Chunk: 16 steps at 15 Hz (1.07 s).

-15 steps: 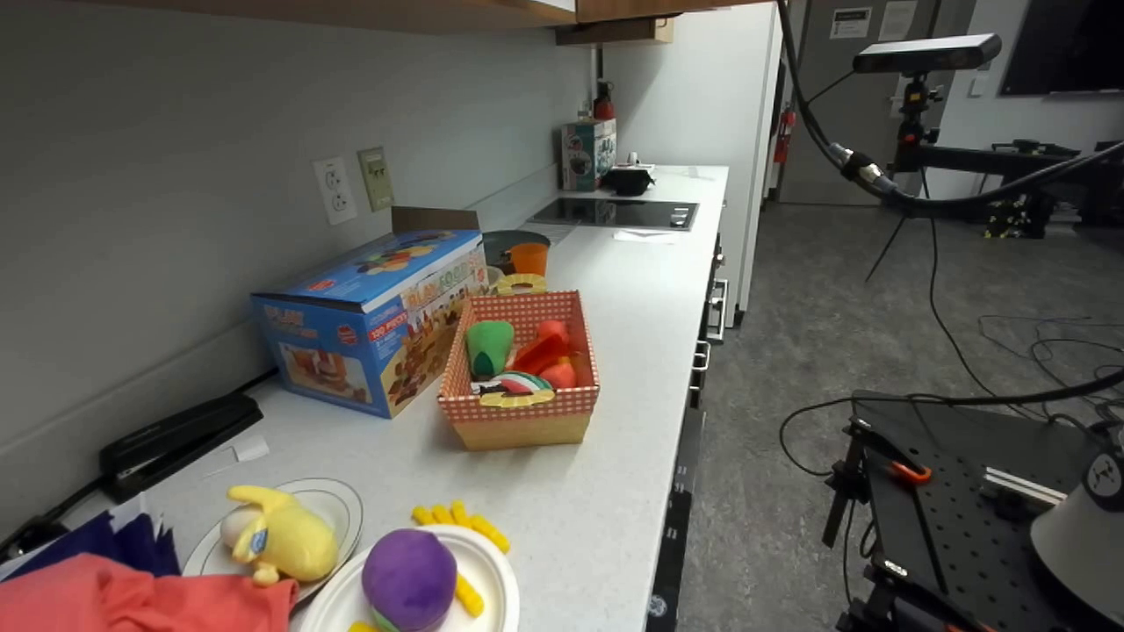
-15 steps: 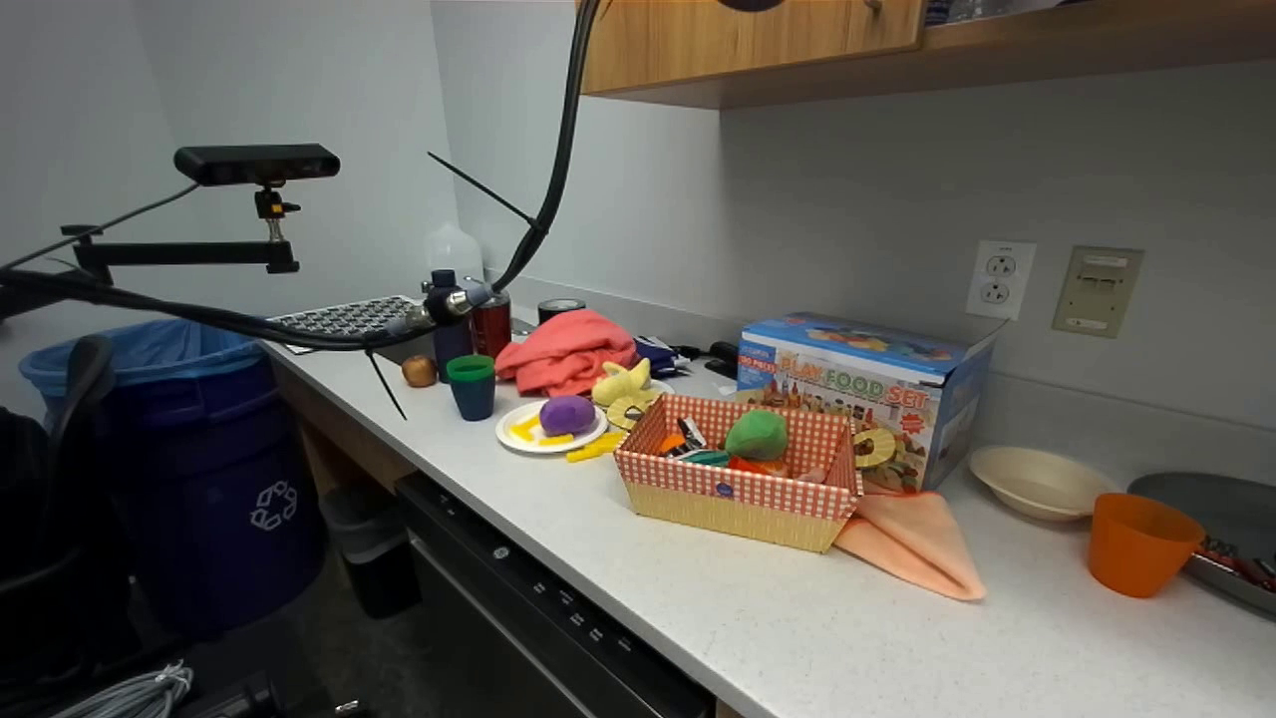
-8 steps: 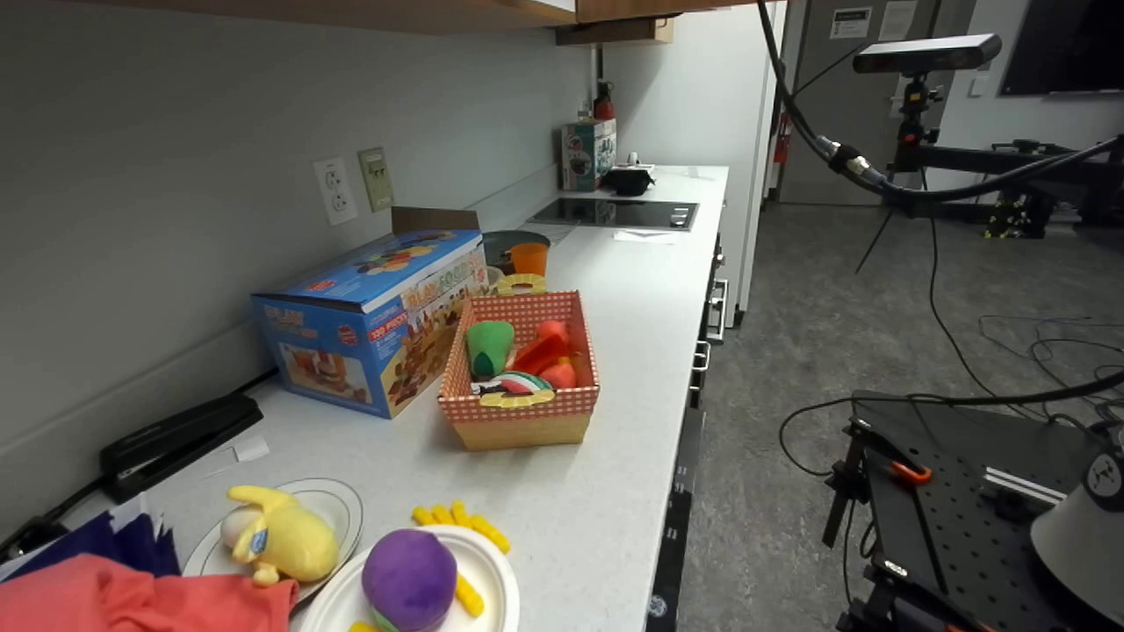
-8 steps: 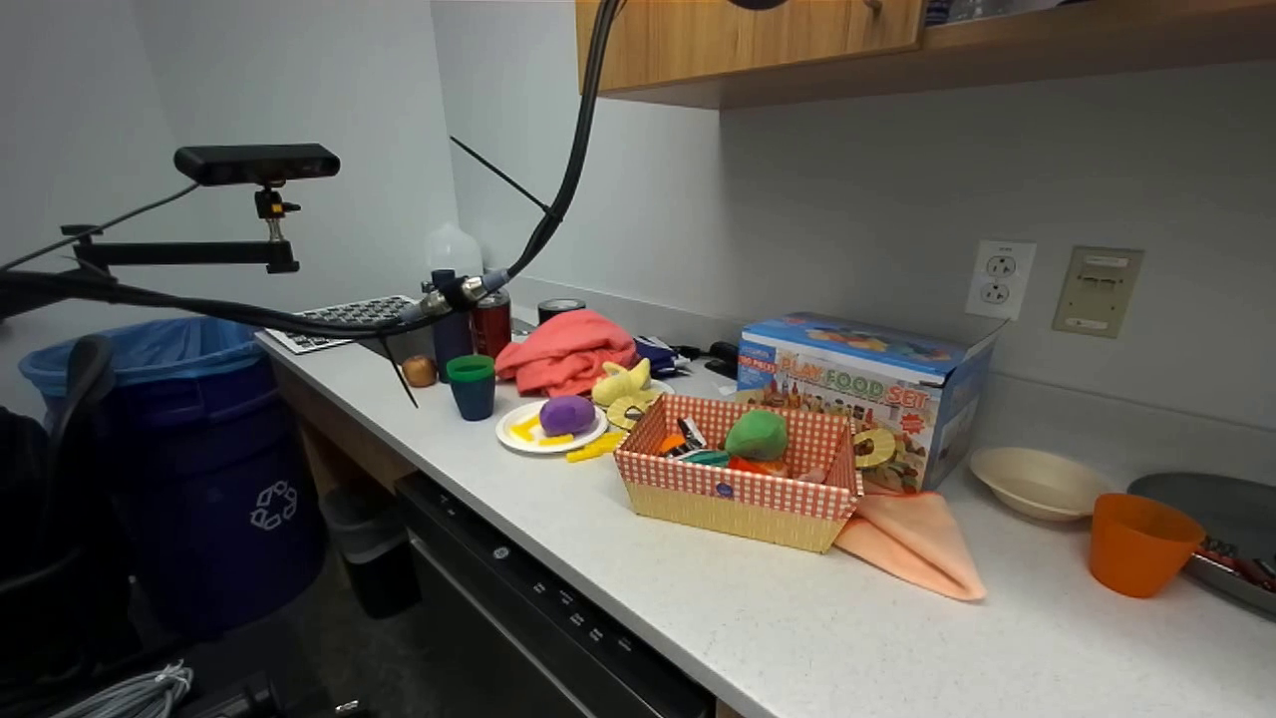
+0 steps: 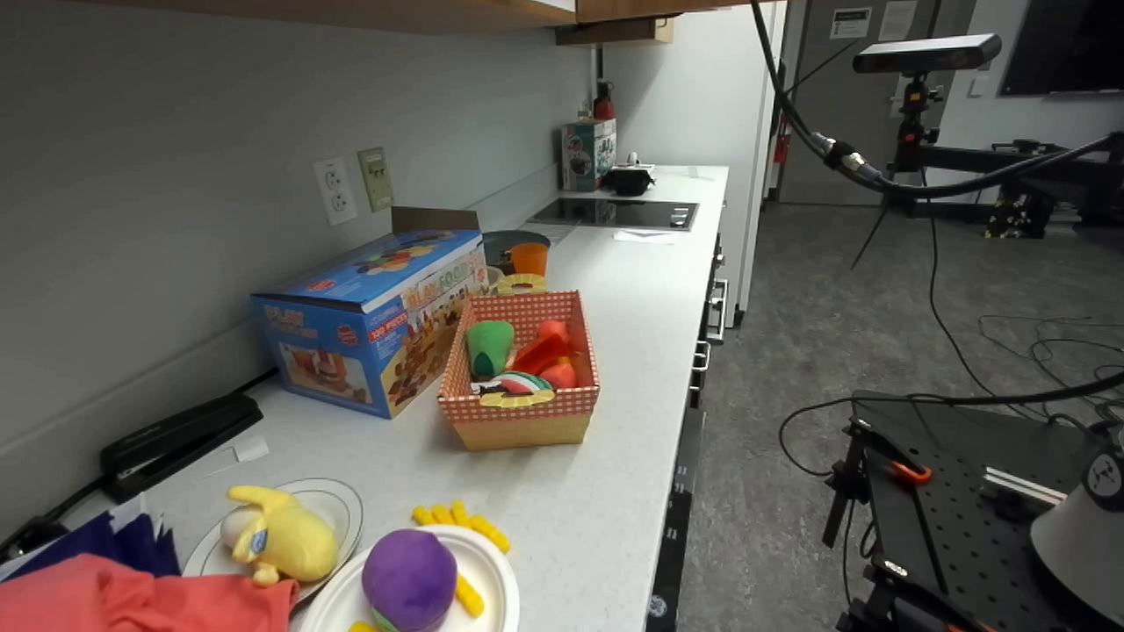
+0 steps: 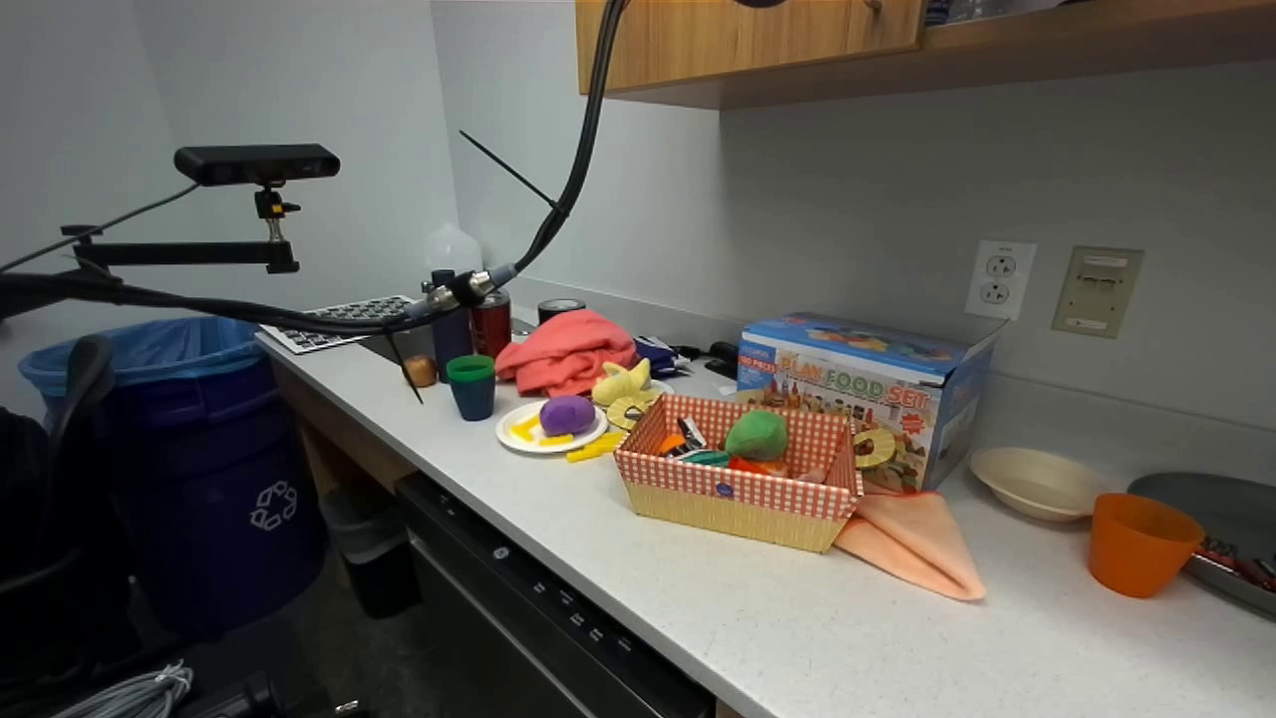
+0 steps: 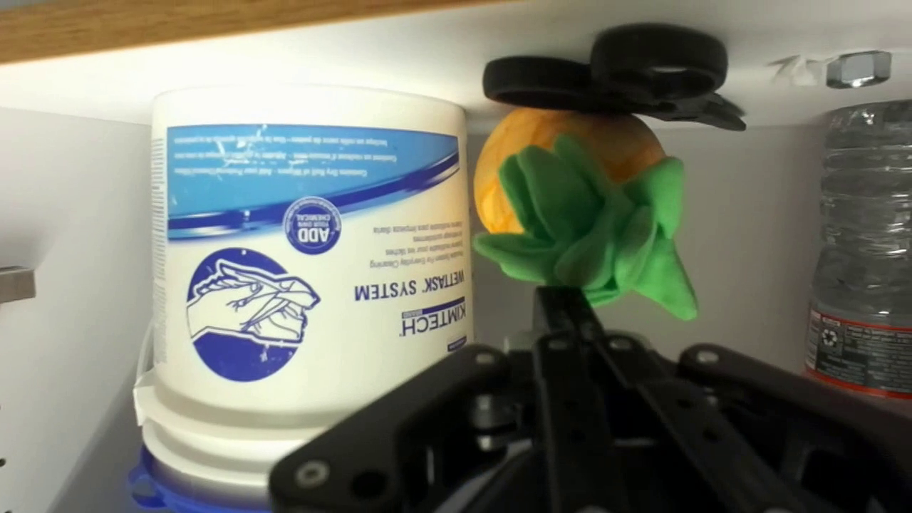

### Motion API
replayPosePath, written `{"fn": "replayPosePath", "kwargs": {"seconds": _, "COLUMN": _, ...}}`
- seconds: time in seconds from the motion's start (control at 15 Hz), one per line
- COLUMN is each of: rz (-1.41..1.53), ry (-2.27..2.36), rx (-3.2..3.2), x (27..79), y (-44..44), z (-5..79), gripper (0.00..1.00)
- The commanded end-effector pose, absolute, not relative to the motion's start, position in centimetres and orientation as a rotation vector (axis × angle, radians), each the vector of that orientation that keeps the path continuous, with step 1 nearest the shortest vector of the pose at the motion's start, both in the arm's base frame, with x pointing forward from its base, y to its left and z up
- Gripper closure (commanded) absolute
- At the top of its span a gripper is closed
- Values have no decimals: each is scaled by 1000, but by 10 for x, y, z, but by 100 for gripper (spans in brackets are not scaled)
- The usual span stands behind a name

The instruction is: Open the right door of the cabinet above the blue box, take the pineapple plush toy out of the cabinet and place it in the basket

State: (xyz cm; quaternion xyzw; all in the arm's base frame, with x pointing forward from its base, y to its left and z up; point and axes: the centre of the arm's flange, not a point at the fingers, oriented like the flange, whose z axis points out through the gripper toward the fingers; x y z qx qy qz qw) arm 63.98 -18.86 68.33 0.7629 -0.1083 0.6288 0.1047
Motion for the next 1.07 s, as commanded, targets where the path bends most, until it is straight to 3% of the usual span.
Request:
{"fn": "replayPosePath", "kwargs": {"seconds": 0.0, "rz": 1863, "ry": -338, "rx": 2265, "x": 650, "y": -200, "z": 697, "gripper": 100}}
{"fn": "replayPosePath", "kwargs": {"seconds": 0.8, "rz": 1851, "ry": -310, "rx": 2150, "x": 630, "y": -223, "z": 735, "gripper": 100}}
{"fn": "replayPosePath", "kwargs": {"seconds": 0.87, "rz": 1845, "ry": -295, "rx": 2160, "x": 629, "y": -225, "z": 737, "gripper": 74}}
{"fn": "replayPosePath", "kwargs": {"seconds": 1.0, "rz": 1832, "ry": -298, "rx": 2210, "x": 629, "y": -221, "z": 737, "gripper": 66}}
